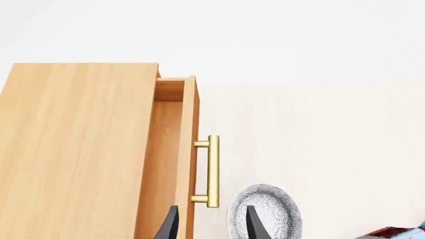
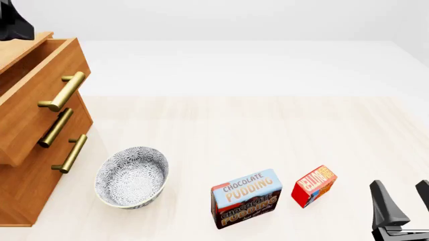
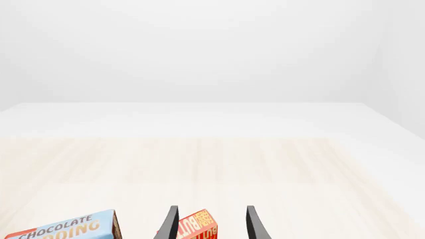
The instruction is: Put the butter at the back in the top drawer of the cabinet and close it.
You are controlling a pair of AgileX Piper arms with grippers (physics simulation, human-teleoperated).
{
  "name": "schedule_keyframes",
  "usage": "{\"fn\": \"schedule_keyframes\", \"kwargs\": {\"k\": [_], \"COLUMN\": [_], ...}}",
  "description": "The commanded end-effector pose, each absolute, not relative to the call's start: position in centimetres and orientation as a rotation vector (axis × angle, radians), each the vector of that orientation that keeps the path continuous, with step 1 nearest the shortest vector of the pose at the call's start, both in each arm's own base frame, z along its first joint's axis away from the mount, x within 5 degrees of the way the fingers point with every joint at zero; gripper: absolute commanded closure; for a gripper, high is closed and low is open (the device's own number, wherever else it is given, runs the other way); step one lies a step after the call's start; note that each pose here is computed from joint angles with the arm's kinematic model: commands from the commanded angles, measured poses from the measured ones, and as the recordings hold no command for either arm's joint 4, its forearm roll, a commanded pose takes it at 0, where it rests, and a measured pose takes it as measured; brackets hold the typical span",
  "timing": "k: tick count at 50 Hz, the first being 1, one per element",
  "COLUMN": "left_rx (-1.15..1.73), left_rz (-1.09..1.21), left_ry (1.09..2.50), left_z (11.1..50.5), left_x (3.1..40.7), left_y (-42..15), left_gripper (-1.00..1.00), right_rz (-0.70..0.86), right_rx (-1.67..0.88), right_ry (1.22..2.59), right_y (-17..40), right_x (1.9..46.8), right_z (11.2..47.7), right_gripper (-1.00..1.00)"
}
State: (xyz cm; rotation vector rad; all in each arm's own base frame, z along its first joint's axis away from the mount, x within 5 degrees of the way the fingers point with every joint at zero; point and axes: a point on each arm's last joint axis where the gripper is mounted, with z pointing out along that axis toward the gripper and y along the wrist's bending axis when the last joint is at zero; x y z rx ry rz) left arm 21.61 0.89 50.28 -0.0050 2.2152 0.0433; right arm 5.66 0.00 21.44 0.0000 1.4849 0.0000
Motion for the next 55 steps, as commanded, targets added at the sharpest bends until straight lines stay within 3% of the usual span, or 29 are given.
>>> {"fn": "schedule_keyframes", "kwargs": {"k": [1,55], "left_rx": [-0.025,-0.067], "left_rz": [0.045,0.072], "left_ry": [2.23,2.301], "left_z": [49.9,48.1], "left_x": [21.8,23.5], "left_y": [1.1,2.3], "left_gripper": [-1.0,-1.0], "right_rz": [0.0,0.0], "right_rx": [0.0,0.0], "right_ry": [1.485,1.485], "right_y": [0.0,0.0], "right_x": [5.7,5.7], "right_z": [21.4,21.4], "right_gripper": [-1.0,-1.0]}}
